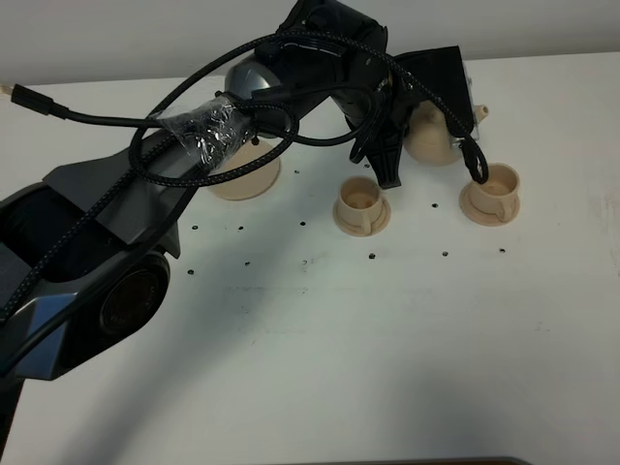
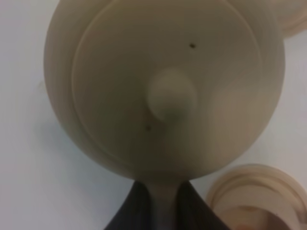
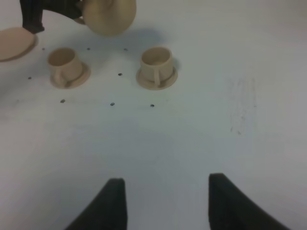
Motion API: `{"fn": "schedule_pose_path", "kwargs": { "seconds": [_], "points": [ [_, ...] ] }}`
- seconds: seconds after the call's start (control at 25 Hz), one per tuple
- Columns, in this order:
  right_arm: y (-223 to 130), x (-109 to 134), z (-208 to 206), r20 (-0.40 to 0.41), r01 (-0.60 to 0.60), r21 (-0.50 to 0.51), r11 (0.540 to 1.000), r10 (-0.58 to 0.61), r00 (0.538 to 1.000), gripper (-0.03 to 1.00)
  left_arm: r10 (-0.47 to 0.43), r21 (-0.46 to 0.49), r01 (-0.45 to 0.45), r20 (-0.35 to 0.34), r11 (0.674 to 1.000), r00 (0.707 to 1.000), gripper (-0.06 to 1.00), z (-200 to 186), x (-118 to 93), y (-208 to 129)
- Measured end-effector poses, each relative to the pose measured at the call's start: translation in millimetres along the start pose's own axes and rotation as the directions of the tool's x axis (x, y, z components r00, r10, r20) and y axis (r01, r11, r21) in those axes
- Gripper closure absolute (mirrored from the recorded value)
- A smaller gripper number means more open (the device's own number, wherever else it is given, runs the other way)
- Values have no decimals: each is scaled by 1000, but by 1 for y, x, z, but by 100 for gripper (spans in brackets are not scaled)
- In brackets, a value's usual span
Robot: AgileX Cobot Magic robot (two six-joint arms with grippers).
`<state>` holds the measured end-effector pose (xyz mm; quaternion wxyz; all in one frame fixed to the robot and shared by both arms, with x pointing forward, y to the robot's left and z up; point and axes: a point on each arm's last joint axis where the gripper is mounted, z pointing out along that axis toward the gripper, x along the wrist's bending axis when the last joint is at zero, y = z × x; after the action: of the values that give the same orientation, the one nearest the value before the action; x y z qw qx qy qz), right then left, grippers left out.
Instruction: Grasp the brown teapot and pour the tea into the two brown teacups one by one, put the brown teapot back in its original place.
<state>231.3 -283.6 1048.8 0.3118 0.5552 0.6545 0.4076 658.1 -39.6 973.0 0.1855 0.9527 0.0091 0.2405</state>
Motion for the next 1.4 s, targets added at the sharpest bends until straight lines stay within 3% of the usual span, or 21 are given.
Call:
{"fn": "schedule_pose_path", "kwargs": {
  "seconds": [0.64, 0.96, 1.12, 1.4],
  "points": [
    [0, 0, 0, 0, 1, -1, 1000, -1, 1000, 56, 205, -3, -206, -42, 979, 978, 82, 24, 4, -13],
    [0, 0, 0, 0, 0, -2, 1000, 0, 1000, 56, 306, 35, -304, -96, 952, 947, 82, 29, 8, -15],
    [0, 0, 0, 0, 0, -2, 1000, 0, 1000, 56, 314, 29, -313, -128, 949, 941, 82, 32, 9, -15],
    [0, 0, 0, 0, 0, -2, 1000, 0, 1000, 56, 399, 53, -396, -150, 917, 905, 82, 44, -4, -4]
  ]
}}
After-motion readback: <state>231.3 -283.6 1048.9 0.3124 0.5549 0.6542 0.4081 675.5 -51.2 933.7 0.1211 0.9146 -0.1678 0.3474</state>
